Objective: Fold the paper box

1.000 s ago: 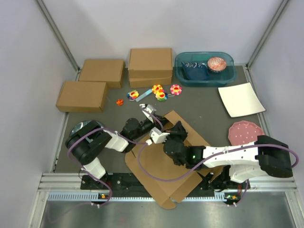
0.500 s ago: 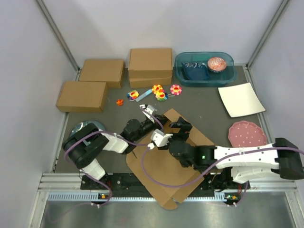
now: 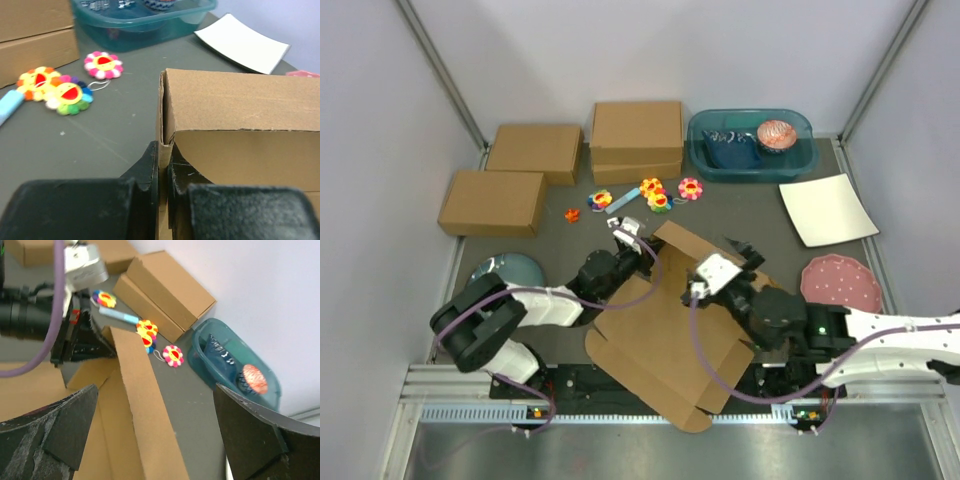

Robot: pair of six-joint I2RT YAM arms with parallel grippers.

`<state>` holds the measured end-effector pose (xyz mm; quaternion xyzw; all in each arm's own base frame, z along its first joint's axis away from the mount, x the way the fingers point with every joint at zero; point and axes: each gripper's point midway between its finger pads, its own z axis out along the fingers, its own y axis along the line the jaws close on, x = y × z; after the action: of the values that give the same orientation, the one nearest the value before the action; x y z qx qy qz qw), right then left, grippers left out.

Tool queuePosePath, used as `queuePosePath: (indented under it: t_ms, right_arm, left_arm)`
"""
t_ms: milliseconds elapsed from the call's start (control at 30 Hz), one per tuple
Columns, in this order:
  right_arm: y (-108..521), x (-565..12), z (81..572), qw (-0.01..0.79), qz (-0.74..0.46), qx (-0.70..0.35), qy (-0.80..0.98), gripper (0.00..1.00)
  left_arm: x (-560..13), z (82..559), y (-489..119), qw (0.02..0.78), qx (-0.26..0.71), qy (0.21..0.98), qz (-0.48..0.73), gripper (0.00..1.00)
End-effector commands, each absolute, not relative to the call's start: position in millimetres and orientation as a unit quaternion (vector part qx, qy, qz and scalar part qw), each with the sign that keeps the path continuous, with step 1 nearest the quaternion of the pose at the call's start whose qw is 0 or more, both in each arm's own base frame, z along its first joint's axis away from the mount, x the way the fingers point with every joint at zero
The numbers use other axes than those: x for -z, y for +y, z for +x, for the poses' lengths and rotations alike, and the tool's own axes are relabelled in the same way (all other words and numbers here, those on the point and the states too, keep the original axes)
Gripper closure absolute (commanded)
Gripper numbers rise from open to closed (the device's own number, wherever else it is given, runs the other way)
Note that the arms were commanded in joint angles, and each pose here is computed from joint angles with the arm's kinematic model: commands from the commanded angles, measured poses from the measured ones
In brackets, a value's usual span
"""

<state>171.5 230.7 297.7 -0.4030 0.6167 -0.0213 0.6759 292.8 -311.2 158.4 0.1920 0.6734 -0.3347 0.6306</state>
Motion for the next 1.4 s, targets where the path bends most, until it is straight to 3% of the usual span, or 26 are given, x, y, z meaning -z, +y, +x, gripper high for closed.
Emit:
queuePosePath:
  t_ms: [0, 167, 400, 667, 1100, 1300, 1367]
  right_arm:
    - [208.5, -339.5, 176.5, 0.714, -0.221, -0.113, 0.655, 0.01]
    - [191.0, -337.0, 189.5, 0.684, -0.092, -0.157, 0.706, 0.04]
    - [198.9, -291.9, 197.3, 0.613, -0.06, -0.162, 0.771, 0.04]
    - [136.0, -272.6, 211.7, 0.605, 0.047, -0.128, 0.784, 0.07]
    - [121.4, -244.5, 224.6, 0.605, 0.006, -0.005, 0.796, 0.08]
    - [115.2, -228.8, 225.4, 0.591, 0.03, -0.027, 0.806, 0.18]
    - [106.9, -223.1, 228.0, 0.585, 0.044, -0.031, 0.809, 0.3]
  left_arm:
    - [-166.5, 305.0, -278.4, 0.651, 0.264, 0.703, 0.11, 1.0]
    - [-138.9, 299.7, -247.6, 0.633, 0.191, 0.748, 0.053, 1.0]
    - [-105.0, 292.8, -221.4, 0.612, 0.08, 0.786, 0.034, 1.0]
    - [-97.8, 282.8, -193.9, 0.599, 0.013, 0.8, 0.022, 1.0]
    - [-135.0, 281.9, -196.4, 0.585, -0.021, 0.804, 0.101, 1.0]
    - [-127.9, 279.2, -206.4, 0.555, -0.022, 0.82, 0.138, 1.0]
    - [-125.8, 278.6, -207.1, 0.549, -0.022, 0.823, 0.143, 1.0]
